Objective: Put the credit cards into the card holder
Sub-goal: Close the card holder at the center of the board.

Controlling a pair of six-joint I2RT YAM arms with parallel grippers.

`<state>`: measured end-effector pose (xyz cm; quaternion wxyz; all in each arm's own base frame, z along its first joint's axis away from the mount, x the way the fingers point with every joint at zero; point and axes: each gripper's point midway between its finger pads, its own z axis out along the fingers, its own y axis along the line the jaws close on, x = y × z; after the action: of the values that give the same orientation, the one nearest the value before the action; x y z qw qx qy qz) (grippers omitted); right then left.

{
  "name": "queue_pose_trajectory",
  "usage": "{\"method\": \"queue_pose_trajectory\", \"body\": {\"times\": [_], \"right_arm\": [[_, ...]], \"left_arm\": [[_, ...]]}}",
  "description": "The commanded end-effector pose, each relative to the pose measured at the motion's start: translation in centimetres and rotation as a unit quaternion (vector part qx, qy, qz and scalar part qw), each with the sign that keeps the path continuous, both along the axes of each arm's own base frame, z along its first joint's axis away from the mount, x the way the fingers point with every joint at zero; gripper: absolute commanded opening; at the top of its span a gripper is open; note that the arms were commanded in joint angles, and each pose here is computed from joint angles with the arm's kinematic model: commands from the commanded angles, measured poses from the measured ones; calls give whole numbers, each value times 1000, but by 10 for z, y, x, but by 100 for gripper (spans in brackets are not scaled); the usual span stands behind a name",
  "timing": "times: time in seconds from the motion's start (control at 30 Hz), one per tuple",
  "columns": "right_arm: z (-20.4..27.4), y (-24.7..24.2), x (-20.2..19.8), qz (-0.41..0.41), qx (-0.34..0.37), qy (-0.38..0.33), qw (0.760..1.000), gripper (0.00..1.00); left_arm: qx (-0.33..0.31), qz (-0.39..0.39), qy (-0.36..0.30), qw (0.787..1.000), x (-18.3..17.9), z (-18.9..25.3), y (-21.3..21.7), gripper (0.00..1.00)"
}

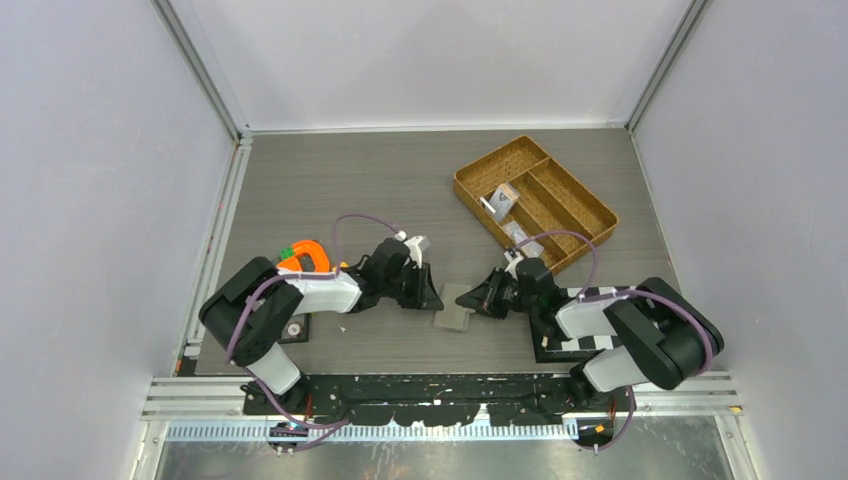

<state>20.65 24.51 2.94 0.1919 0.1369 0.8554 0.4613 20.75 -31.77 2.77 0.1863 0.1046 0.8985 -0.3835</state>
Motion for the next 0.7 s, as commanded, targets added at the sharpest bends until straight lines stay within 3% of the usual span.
{"method": "queue_pose_trajectory", "body": {"times": [0.0, 0.17, 0.27, 0.47, 0.67], "right_arm": [[30, 4, -1, 8, 22, -46, 999, 0], [93, 5, 2, 25, 47, -137, 989, 1], [135, 5, -4, 40, 73, -196, 977, 0], [201, 5, -26, 78, 133, -289, 945, 1], [233, 7, -40, 102, 176, -322, 925, 0]], "left_arm": [[-33, 11, -39, 999, 7, 35, 8, 26], [-80, 7, -82, 993, 8, 99, 16, 48], [-114, -3, -100, 988, 3, 138, 18, 54], [-210, -51, -104, 971, -21, 203, 11, 59], [-257, -78, -90, 959, -35, 223, 6, 59]]}}
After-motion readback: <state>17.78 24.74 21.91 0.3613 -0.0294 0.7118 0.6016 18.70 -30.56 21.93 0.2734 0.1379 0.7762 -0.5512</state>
